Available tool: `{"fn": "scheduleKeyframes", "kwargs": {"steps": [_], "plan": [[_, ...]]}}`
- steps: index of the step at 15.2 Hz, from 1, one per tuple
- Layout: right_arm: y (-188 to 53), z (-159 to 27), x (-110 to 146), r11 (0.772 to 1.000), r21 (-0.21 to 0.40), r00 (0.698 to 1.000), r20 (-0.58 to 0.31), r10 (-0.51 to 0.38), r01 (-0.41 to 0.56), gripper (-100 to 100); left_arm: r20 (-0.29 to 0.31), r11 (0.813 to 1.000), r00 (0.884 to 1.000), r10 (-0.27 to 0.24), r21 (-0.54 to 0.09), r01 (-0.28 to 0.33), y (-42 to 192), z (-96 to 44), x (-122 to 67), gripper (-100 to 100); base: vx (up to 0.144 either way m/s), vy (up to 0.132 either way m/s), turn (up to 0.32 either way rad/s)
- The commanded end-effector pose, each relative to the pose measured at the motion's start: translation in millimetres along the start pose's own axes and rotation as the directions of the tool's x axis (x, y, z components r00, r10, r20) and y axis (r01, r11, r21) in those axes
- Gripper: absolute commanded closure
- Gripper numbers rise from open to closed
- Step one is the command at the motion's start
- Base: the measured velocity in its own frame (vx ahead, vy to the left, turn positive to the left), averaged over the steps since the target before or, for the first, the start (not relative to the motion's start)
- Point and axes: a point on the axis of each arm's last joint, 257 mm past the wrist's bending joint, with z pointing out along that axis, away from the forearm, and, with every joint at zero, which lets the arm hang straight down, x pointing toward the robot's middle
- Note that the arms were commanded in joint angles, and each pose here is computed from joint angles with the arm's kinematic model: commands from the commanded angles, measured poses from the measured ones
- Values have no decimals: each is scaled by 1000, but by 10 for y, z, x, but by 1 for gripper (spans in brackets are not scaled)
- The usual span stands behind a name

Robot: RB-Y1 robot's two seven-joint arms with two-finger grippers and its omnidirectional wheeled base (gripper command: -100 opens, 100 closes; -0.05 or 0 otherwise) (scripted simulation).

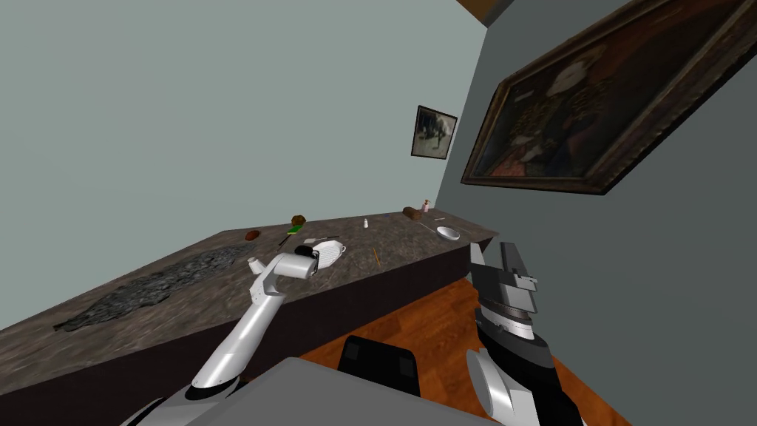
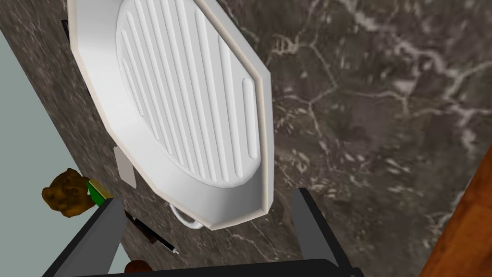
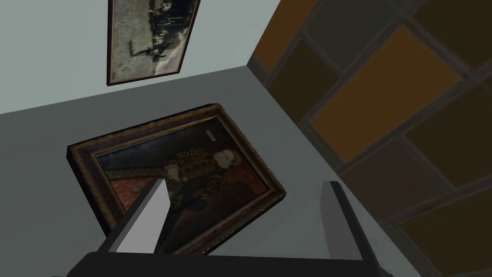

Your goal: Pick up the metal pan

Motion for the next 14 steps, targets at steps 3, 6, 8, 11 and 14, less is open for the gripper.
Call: {"fn": "scheduleKeyframes", "kwargs": {"steps": [3, 6, 8, 11, 14], "plan": [[0, 0, 0, 1000, 0, 1000, 0, 0, 0, 0, 23, 995, 999, -30, -90, 32, 198, 27, -35, -100, 21, 4, -62], [0, 0, 0, 1000, 0, 1000, 0, 0, 0, 0, 37, 988, 998, -45, -146, 50, 342, 37, -49, -100, 22, 6, -68], [0, 0, 0, 1000, 0, 1000, 0, 0, 0, 0, 42, 984, 998, -50, -168, 56, 406, 43, -52, -100, 23, 7, -52], [0, 0, 0, 1000, 0, 1000, 0, 0, 0, 0, 40, 984, 998, -49, -168, 55, 440, 128, -41, -100, 16, 6, -16], [0, 0, 0, 1000, 0, 1000, 0, 0, 0, 0, 39, 985, 998, -47, -167, 53, 465, 208, -37, -100, 15, 8, 16]]}}
